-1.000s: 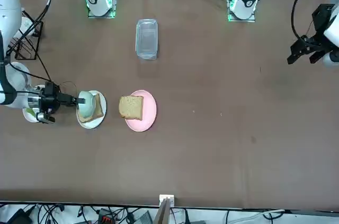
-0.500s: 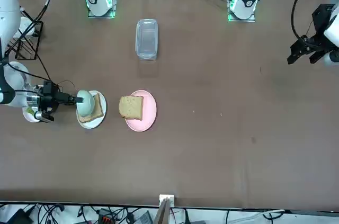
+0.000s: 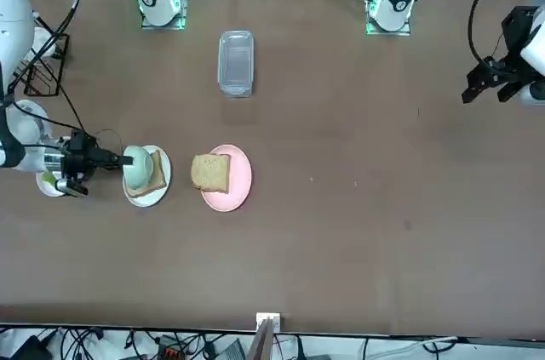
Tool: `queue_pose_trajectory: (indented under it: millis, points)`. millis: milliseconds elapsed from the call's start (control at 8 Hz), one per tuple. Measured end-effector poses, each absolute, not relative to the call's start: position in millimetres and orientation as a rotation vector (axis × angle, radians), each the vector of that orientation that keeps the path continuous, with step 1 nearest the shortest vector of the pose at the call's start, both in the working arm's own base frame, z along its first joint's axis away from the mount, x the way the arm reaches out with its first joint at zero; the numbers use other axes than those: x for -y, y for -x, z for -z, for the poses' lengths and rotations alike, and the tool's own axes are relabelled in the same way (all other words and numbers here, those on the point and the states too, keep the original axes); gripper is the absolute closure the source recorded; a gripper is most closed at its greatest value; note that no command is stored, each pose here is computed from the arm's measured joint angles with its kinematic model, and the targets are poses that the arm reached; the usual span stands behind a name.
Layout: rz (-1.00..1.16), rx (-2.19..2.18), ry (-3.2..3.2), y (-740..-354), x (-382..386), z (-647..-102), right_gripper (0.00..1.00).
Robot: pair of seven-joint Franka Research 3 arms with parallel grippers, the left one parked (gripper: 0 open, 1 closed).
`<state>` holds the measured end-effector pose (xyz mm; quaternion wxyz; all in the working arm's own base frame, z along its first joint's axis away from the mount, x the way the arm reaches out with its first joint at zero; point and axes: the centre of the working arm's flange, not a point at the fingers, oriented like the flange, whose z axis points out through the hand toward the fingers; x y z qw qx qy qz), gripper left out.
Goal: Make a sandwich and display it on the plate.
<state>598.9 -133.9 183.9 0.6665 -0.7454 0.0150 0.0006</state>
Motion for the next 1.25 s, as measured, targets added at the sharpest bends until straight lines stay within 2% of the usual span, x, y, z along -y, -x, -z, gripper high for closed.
queue_pose_trajectory:
  millis: [1250]
  points:
    - [0.033, -0.031, 1.647, -588, 155, -173, 0.97]
